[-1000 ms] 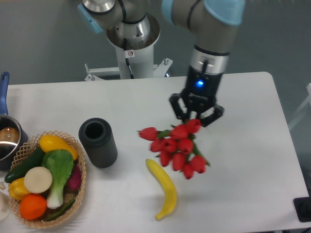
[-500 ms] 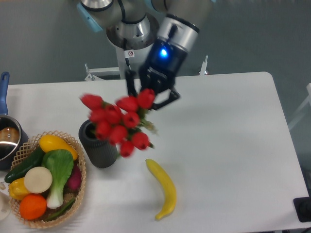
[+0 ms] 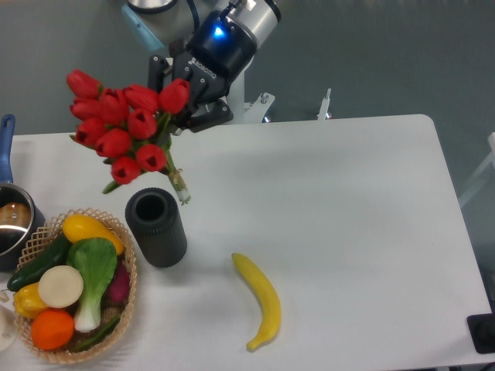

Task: Insert the flowers into the vase
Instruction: 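Lower the tulip stems down into the black vase's opening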

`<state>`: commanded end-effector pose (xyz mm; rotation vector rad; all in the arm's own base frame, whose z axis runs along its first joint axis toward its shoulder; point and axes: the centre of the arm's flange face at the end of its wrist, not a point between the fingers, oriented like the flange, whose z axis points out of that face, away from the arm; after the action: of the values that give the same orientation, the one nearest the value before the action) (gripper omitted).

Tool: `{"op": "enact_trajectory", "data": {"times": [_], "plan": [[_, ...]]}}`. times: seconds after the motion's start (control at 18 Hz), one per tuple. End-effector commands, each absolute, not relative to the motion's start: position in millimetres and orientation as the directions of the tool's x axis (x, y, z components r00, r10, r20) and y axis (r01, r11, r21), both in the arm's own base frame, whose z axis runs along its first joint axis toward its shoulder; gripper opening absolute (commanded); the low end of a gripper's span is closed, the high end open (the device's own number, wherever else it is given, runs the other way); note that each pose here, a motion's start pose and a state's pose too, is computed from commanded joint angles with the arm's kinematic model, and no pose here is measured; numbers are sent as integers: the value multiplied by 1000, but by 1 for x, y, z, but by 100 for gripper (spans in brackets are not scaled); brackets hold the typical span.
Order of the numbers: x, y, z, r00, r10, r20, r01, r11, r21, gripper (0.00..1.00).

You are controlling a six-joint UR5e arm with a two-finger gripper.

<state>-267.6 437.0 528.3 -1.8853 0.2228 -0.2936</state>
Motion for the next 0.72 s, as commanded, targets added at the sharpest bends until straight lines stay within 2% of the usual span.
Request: {"op": "enact_trajectory", "data": {"times": [0.33,0.72], "plan": [[-248,458,508,927,-352,128,-1,-344,-939,0],[-237,453,483,922,-350,168,27,-373,-928,0]]}}
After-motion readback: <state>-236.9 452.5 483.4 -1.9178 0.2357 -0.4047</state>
